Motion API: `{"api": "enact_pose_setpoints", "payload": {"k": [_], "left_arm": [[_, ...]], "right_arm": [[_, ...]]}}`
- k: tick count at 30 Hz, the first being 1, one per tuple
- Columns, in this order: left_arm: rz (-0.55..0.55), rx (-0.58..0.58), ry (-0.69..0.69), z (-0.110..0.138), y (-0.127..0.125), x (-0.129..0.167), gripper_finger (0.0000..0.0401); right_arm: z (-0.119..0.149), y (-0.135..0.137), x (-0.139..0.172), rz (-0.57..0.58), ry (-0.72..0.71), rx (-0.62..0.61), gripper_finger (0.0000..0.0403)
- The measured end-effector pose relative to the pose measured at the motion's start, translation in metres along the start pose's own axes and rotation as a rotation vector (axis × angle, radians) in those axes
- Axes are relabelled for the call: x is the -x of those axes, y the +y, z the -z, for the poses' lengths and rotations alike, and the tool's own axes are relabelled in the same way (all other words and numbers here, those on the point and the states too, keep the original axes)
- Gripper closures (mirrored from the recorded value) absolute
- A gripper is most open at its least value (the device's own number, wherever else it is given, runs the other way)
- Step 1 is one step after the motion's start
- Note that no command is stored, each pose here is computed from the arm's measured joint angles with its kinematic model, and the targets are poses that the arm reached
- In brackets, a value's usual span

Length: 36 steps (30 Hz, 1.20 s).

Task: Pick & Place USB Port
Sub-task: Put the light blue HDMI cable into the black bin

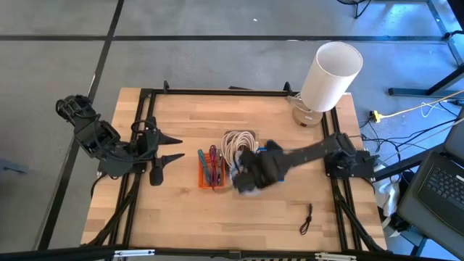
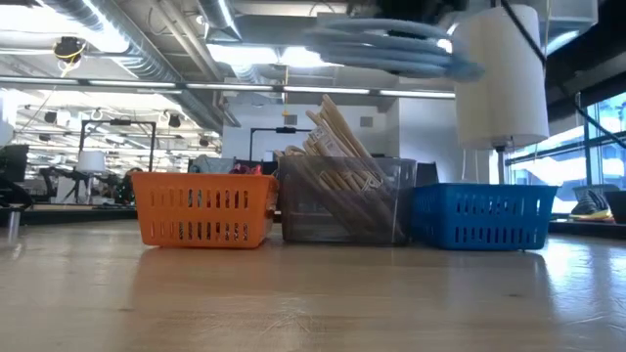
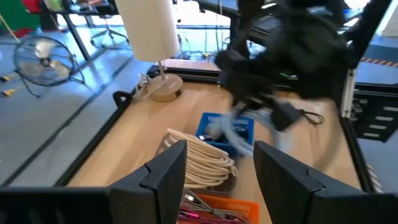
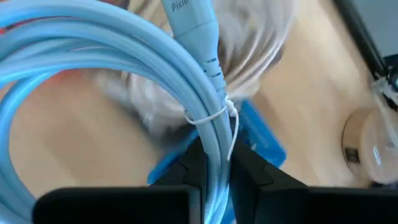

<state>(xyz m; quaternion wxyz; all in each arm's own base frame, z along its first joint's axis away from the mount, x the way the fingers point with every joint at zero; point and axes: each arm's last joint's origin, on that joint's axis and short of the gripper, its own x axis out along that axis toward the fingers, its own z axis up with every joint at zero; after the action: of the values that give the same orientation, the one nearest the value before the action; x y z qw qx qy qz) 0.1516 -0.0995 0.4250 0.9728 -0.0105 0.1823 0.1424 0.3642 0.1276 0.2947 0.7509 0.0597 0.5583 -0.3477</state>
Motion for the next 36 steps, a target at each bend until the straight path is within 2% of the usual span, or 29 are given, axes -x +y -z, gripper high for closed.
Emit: {"api": "enact_pose_setpoints", "payload": {"k": [4,8,12,16,22,29,36], "left_arm": [[0.033,0.009,0.018,0.001,-0.001,0.000,0.0221],[0.037,0.012,0.022,0.001,-0.002,0.000,0.0221],[0.037,0.027,0.023,0.001,-0.002,-0.001,0.0221],[0.047,0.040,0.029,0.001,-0.002,-0.001,0.0221],[0.054,0.037,0.034,0.001,-0.003,-0.001,0.0221],[0.050,0.033,0.036,0.002,-0.002,-0.001,0.0221],[0.049,0.049,0.036,0.002,-0.002,-0.001,0.0221]], "right_arm": [[-0.027,-0.027,0.006,-0.064,-0.071,-0.025,0.0365],[-0.047,-0.040,0.002,-0.148,-0.089,-0.009,0.0365],[-0.059,-0.053,-0.017,-0.125,-0.064,0.012,0.0365],[-0.059,-0.053,-0.046,-0.167,0.009,0.021,0.0365],[-0.056,-0.046,-0.070,-0.239,-0.054,-0.001,0.0365],[-0.044,-0.047,-0.112,-0.193,-0.028,-0.005,0.0365],[-0.038,-0.049,-0.125,-0.112,-0.059,-0.027,0.0365]]}}
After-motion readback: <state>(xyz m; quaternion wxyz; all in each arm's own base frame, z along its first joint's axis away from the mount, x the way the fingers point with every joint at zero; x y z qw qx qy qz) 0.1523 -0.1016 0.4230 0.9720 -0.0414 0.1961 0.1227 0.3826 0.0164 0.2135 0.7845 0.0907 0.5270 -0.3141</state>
